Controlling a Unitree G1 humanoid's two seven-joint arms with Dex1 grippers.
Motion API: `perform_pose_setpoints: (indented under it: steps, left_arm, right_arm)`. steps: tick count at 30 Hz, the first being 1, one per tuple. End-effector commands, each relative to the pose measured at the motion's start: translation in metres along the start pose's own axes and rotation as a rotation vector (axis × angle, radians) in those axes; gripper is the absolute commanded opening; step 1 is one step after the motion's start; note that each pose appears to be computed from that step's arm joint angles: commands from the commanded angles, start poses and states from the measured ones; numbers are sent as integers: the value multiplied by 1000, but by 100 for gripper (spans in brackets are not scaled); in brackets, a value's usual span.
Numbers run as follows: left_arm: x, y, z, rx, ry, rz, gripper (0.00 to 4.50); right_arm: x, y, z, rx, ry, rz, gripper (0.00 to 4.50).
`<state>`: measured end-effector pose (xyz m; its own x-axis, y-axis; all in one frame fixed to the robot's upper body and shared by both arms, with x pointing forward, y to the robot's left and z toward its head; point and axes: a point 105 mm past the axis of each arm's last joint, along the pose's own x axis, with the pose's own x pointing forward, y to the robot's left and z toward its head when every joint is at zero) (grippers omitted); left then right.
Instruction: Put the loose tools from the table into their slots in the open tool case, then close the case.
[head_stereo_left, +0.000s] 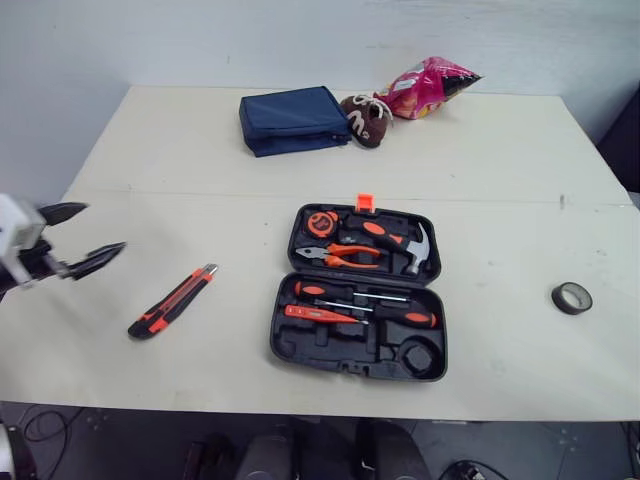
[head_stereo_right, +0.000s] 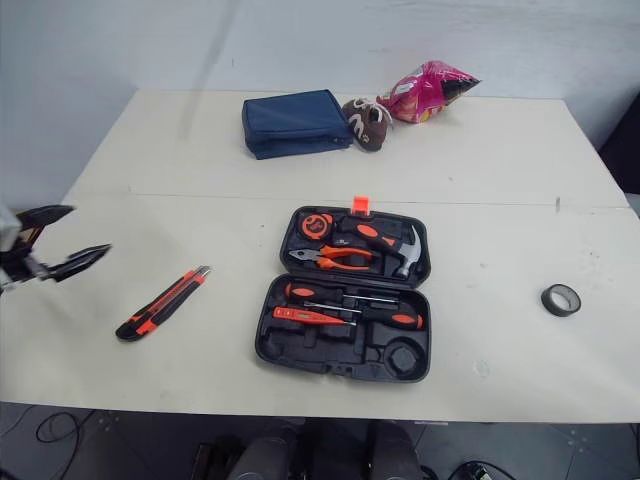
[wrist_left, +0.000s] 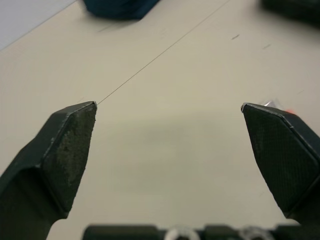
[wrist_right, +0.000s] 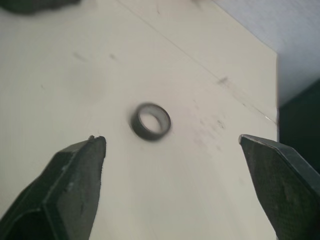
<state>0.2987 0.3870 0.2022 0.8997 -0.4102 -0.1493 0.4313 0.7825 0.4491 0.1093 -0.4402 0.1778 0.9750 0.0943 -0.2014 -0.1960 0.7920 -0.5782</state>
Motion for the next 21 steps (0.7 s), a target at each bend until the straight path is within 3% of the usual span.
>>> perform_pose_setpoints:
  steps: [1,4,11,14,16,21]
  left_arm:
    - [-20,17,-11,10,59,90,448]
    - [-44,28,-33,-49,152,188,448]
    - [-36,10,-32,-63,109,77,448]
    - [-28,-6,-30,-90,112,-26,448]
    - [-25,-13,-31,-215,114,-45,448]
    - [-14,-36,-21,-313,133,-108,448]
  right_arm:
    - [-15,-20,4,-95,-3,-103,450]
    - [-10,-23,6,-109,-20,-134,450]
    - [35,11,25,-68,-123,43,450]
    - [62,35,54,30,-252,160,450]
    - [73,42,72,93,-352,158,450]
    - [93,71,100,127,-467,263,450]
